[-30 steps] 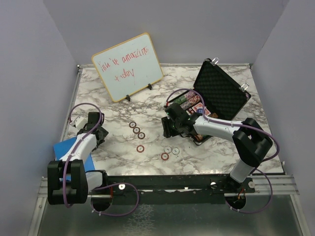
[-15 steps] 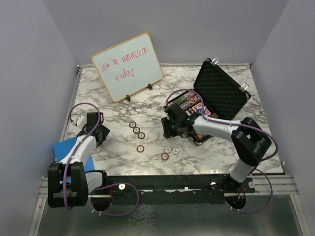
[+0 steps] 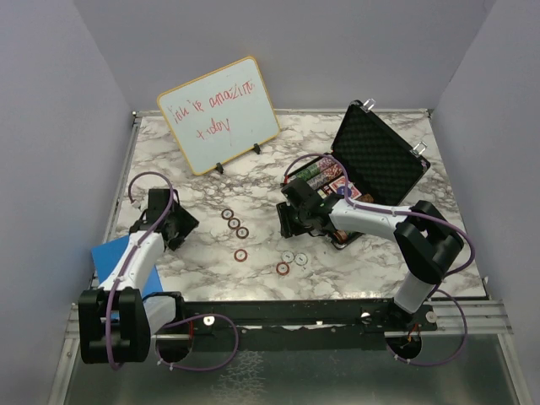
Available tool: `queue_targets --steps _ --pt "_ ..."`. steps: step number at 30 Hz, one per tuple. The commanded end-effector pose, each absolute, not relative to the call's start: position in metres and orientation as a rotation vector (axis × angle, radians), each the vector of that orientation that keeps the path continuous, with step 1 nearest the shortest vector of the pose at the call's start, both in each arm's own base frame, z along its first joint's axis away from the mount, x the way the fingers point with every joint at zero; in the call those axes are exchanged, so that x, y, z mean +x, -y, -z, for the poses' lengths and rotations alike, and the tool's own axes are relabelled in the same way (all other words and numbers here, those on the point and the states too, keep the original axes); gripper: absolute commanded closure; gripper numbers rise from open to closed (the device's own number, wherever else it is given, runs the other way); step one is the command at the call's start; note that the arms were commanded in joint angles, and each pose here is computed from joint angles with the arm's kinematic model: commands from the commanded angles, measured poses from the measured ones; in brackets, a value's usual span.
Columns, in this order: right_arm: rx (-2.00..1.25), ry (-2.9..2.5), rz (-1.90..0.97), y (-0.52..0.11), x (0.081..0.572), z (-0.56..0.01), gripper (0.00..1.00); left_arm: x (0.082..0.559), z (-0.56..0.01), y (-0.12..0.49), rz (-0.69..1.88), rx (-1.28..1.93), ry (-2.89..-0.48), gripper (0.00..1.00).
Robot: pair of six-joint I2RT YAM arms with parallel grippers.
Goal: Pack up texas hold em set
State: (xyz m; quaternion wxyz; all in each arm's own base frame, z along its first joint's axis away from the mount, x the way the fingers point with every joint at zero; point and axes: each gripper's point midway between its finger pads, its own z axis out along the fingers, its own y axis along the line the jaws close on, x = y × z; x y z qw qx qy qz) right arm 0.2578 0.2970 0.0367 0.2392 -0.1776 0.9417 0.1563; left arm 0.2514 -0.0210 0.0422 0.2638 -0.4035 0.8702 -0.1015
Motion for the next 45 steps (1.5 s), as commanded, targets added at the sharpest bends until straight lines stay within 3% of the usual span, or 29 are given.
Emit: queue_targets --steps 1,4,7,14,28,33,36,45 --pt "-0.500 -2.577 -0.411 -0.295 0.258 -0.032 0.52 0.252 -0.072 -0.012 0.024 -1.036 -2.331 0.27" --pt "-0.501 -2.579 -0.417 -0.296 0.257 -0.031 0.52 0.247 -0.076 -0.031 -0.114 -1.050 -2.298 0.13" --pt "-0.504 -2.580 -0.418 -0.296 0.257 -0.031 0.52 0.243 -0.068 -0.037 -0.166 -1.070 -2.300 0.09" --pt "-0.509 -2.588 -0.403 -0.293 0.256 -0.026 0.52 0.248 -0.039 -0.029 -0.165 -1.051 -2.415 0.27" --pt "-0.512 -2.577 -0.401 -0.291 0.256 -0.029 0.52 0.237 -0.009 -0.019 -0.155 -1.069 -2.543 0.38" --pt "-0.511 -2.577 -0.398 -0.291 0.256 -0.028 0.52 0.234 -0.006 -0.013 -0.125 -1.051 -2.578 0.47" --pt "-0.511 -2.576 -0.397 -0.291 0.256 -0.029 0.52 0.234 -0.006 0.000 -0.038 -1.035 -2.607 0.52" --pt "-0.477 -2.565 -0.332 -0.277 0.263 -0.031 0.52 0.214 -0.004 0.071 0.127 -0.999 -2.645 0.53"
